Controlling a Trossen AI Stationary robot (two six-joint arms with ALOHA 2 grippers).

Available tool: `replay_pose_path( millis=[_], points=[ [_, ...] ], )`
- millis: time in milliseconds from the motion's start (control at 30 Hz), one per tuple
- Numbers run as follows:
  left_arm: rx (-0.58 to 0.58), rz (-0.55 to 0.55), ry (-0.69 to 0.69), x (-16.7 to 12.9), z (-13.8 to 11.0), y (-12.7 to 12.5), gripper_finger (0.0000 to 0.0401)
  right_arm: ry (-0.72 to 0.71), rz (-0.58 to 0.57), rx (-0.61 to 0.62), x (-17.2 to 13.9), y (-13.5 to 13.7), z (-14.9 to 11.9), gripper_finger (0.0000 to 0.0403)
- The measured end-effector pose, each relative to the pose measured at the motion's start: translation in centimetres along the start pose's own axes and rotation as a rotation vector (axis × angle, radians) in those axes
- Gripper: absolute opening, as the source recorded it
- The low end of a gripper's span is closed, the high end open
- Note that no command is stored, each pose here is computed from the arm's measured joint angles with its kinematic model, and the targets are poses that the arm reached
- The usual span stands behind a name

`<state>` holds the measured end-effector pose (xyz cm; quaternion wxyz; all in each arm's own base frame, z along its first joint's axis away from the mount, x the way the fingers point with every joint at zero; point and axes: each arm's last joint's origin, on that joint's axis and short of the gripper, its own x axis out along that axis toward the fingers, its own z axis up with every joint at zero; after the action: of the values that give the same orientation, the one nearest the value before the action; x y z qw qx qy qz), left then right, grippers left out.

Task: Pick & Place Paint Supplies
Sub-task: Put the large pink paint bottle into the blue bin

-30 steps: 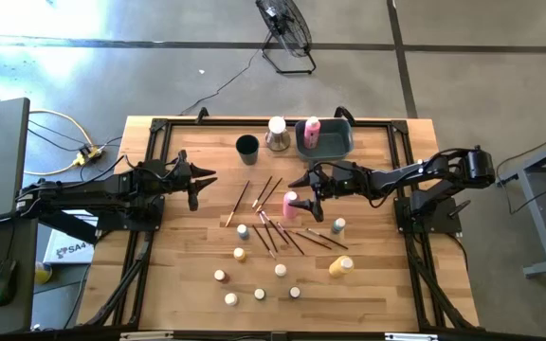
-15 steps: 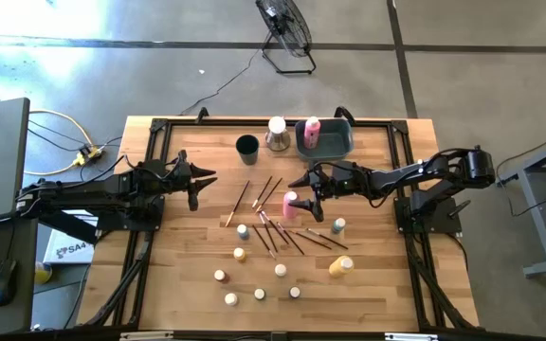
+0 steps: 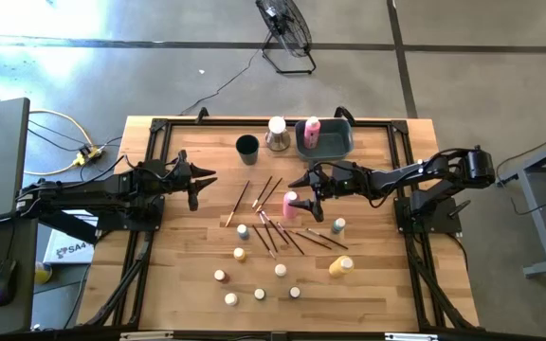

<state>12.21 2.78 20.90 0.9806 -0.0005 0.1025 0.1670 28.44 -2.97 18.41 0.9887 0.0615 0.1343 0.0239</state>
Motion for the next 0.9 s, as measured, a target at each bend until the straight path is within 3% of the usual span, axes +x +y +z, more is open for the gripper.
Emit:
replay_pose_path(
  millis=[500,900],
  points=[
    [0.0,0.004,0.0,0.0,0.0,0.01,0.0086,0.0,0.0,0.0,0.0,0.0,0.0,0.0279],
    [0.0,0.004,0.0,0.0,0.0,0.01,0.0086,0.0,0.0,0.0,0.01,0.0,-0.01,0.0233]
  ],
)
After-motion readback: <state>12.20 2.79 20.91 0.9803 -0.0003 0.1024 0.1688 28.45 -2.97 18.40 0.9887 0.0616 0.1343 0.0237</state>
